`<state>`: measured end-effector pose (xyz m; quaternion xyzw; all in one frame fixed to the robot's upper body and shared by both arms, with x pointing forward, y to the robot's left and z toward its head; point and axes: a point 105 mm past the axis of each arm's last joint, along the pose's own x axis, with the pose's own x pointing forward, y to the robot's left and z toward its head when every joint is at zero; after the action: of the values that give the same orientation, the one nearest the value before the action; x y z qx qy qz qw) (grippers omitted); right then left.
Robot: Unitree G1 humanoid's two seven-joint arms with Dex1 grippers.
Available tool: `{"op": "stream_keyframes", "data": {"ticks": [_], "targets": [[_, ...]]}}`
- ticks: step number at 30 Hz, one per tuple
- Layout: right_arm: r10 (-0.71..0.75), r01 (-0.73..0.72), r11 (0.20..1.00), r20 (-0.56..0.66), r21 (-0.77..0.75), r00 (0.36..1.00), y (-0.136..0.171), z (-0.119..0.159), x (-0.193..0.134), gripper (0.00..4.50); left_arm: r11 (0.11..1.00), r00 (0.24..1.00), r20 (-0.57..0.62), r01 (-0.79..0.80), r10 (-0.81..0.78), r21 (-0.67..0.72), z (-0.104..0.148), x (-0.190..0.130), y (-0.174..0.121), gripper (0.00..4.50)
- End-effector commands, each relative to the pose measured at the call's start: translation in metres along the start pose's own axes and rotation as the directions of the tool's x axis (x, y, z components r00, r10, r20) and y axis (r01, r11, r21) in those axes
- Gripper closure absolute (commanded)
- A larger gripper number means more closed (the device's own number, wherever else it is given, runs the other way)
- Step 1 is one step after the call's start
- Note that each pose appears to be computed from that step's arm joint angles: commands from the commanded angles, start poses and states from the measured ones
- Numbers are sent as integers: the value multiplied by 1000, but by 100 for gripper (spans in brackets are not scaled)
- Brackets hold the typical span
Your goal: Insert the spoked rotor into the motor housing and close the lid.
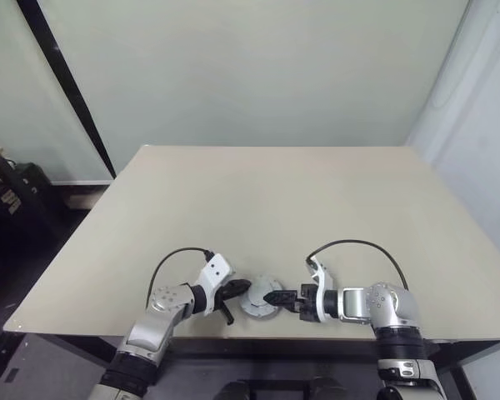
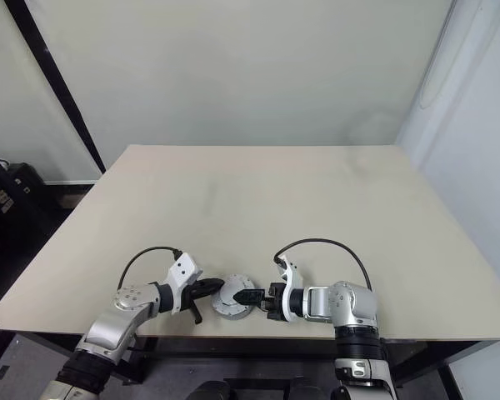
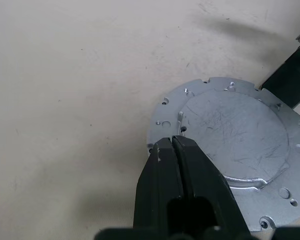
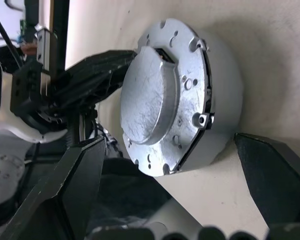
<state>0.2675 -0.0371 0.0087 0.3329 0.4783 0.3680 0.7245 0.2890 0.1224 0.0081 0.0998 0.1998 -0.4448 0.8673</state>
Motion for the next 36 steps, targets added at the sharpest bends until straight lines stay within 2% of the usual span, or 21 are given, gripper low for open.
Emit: {"op": "stream_keyframes", "data": {"ticks": [1, 17, 36], "targets": [[49, -49, 999, 34, -2, 998, 13, 10, 2, 3, 999, 1000, -6, 27, -27, 18, 0, 2, -7, 450], [46, -48, 998, 47, 48, 998, 16, 6, 10, 3, 999, 1000, -4, 27, -27, 21, 1, 4, -7, 450], [25, -26, 999, 37, 37, 999, 13, 0, 13, 3, 1000, 1000, -3, 20, -20, 20, 1, 3, -6, 450]]}}
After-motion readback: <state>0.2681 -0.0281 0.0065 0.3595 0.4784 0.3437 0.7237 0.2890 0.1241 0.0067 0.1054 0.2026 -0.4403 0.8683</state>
